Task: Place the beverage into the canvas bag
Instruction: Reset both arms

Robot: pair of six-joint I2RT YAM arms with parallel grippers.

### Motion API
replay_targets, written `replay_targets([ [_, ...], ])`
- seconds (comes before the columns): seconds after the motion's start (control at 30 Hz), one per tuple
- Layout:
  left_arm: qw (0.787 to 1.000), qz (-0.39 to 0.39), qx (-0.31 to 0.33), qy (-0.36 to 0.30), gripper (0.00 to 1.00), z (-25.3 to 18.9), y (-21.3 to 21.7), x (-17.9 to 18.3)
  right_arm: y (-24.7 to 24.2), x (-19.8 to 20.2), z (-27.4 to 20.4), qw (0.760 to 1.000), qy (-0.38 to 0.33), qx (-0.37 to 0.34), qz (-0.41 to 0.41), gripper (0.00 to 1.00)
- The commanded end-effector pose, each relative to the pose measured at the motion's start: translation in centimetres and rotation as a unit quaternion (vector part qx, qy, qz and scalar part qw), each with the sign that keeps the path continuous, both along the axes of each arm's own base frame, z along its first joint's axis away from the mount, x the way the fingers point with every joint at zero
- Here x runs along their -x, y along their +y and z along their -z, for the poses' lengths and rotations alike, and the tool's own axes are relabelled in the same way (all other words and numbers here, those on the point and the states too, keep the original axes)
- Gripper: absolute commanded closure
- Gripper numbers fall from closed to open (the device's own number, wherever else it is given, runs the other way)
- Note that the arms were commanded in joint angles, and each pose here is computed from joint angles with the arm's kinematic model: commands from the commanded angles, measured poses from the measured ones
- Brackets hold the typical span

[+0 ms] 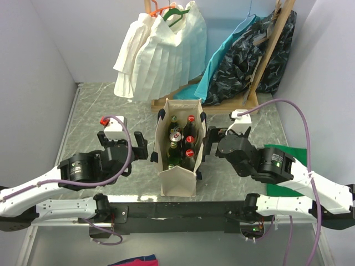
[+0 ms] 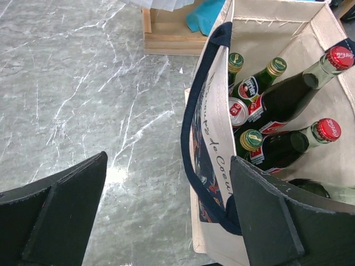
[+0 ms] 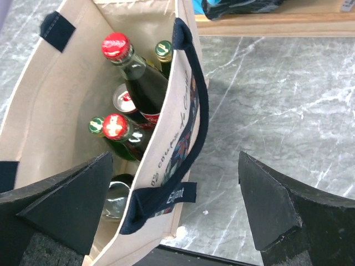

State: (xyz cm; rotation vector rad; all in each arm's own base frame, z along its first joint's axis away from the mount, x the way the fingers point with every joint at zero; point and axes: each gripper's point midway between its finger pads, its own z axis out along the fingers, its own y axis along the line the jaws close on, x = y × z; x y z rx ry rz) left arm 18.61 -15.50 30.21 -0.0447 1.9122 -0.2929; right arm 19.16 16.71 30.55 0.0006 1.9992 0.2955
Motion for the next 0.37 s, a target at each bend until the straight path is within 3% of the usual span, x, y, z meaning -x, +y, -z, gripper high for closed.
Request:
replay_targets([
  [0.0, 1.000, -0.014, 0.004, -0.006, 0.04, -0.13, -0.14, -0.41, -0.76, -0.39, -0.05, 1.000, -0.008, -0.009, 0.024, 0.00],
  [0.33, 1.000, -0.017, 0.015, -0.008, 0.04, -0.55, -0.02, -0.39, -1.19, -0.18, 0.30, 1.000, -0.004, -0.012, 0.024, 0.00],
])
